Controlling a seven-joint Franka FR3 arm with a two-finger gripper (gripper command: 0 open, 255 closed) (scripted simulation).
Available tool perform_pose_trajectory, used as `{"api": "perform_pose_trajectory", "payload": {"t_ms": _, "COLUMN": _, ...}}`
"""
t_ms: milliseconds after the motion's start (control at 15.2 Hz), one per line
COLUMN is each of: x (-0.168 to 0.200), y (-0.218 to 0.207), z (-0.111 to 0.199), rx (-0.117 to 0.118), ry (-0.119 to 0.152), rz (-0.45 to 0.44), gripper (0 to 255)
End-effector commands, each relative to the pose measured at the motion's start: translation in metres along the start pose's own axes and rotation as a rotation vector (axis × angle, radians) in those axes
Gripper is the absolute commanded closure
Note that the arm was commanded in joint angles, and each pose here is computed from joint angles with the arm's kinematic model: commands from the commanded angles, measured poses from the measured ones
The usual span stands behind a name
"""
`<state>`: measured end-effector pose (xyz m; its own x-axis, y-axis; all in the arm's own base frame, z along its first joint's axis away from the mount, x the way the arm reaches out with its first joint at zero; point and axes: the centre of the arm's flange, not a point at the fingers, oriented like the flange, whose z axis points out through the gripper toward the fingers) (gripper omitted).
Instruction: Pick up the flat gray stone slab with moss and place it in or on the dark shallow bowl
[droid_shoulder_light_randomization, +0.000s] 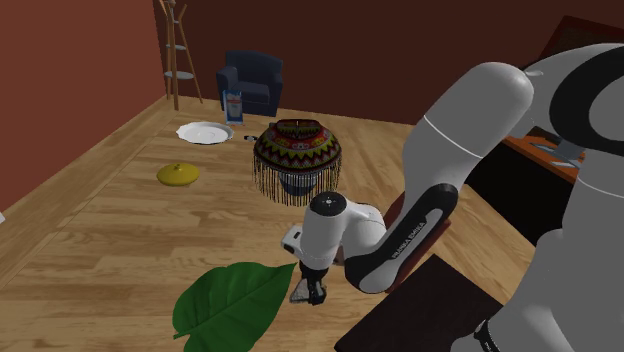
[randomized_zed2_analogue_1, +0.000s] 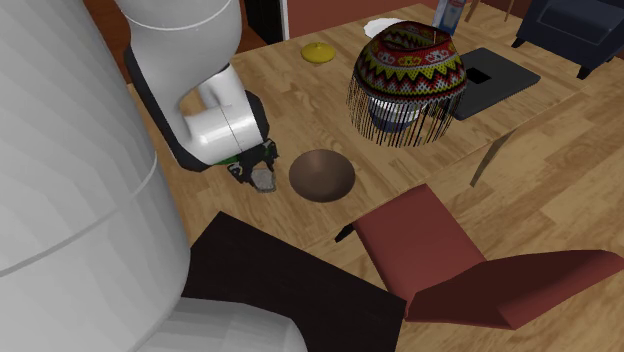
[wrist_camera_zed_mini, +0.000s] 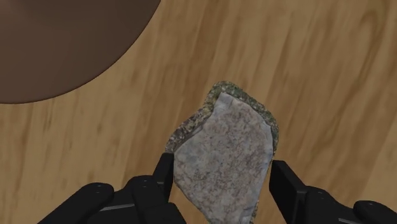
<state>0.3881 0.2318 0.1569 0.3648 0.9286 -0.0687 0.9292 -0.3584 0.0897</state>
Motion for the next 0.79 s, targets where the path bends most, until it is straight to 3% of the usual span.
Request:
{"api": "perform_pose_trajectory", "payload": {"t_ms": 0, "x": -0.003, "y": 0.003, "z": -0.003, "rx": 0.001, "ry": -0.004, "rz": 0.006, "gripper": 255}}
{"api": "perform_pose_trajectory", "payload": {"t_ms": 396, "x": -0.004, "y": 0.005, "z": -0.024, "rx": 0.001, "ry": -0.004, "rz": 0.006, "gripper": 255}}
{"api": "perform_pose_trajectory", "payload": {"t_ms": 462, "x": -0.004, "y": 0.005, "z": -0.024, "rx": 0.001, "ry": -0.004, "rz": 0.006, "gripper": 0}}
{"api": "perform_pose_trajectory", "payload": {"t_ms": 594, "x": -0.037, "y": 0.023, "z": -0.032, "rx": 0.058, "ry": 0.058, "rz": 0.131, "gripper": 0}}
{"api": "perform_pose_trajectory", "payload": {"t_ms": 660, "x": -0.047, "y": 0.027, "z": -0.034, "rx": 0.074, "ry": 0.075, "rz": 0.167, "gripper": 0}}
{"api": "perform_pose_trajectory", "payload": {"t_ms": 726, "x": -0.046, "y": 0.027, "z": -0.029, "rx": 0.074, "ry": 0.075, "rz": 0.167, "gripper": 0}}
